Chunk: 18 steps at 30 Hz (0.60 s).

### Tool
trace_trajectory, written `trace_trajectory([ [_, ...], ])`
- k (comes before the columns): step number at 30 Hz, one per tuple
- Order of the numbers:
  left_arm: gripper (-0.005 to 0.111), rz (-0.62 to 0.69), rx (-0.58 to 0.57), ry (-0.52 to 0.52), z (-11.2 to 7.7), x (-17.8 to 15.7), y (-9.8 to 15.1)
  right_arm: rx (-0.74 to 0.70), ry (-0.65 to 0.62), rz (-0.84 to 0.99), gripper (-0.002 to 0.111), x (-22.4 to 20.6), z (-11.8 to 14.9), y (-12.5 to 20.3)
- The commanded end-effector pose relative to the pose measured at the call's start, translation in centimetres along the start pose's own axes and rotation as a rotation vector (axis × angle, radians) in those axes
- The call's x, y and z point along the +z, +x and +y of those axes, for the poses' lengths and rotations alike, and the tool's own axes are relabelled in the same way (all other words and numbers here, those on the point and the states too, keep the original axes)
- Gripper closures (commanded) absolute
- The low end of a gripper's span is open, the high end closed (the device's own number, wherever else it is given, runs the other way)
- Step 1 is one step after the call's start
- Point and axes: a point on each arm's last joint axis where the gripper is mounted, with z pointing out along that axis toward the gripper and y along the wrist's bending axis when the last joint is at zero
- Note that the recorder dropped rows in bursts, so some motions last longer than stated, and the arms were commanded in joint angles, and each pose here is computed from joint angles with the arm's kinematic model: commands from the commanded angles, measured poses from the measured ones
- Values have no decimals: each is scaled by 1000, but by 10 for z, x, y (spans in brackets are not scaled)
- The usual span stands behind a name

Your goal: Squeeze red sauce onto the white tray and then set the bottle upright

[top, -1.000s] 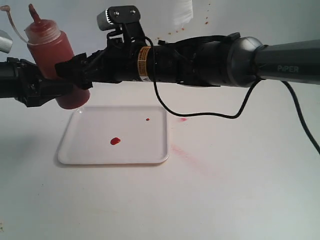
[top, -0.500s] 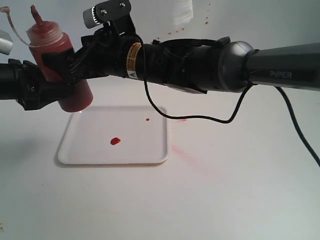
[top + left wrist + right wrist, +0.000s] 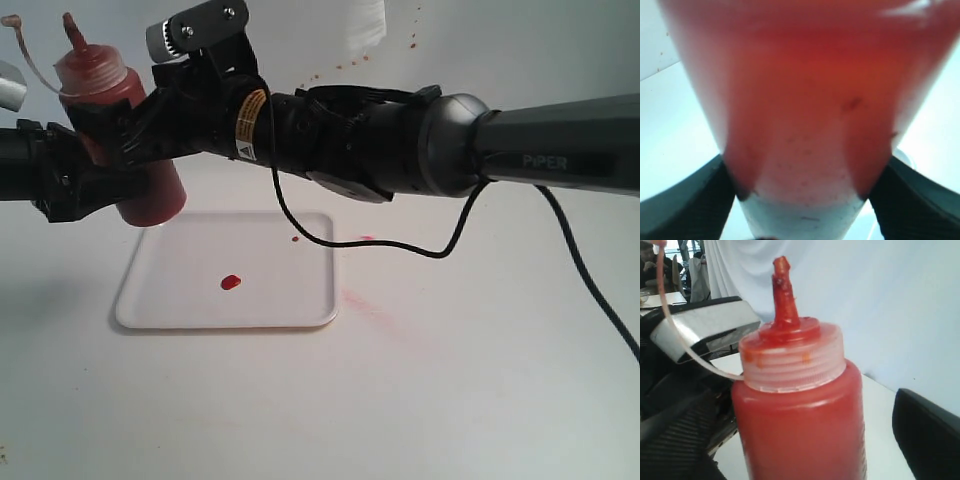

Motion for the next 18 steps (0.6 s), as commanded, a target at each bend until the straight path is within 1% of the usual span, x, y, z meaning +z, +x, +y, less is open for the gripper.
trace_trajectory([
  [1,104,-55,-13,28,-4,-1,-9,-8,-1,-4,21,11,1,6],
  [4,104,-42,-8,34,-4,0,-8,-24,8,-20,21,20,0,-2],
  [7,104,-47,-8,44,-5,-1,-8,-32,51,25,21,27,-2,0],
  [10,104,-68,-17,46,-5,-1,-10,-32,39,24,21,30,2,1],
  [16,104,-67,-13,46,-5,-1,-10,-29,26,33,21,33,4,11],
  [18,104,-65,-14,47,-5,-1,-10,-29,23,30,25,33,4,11],
])
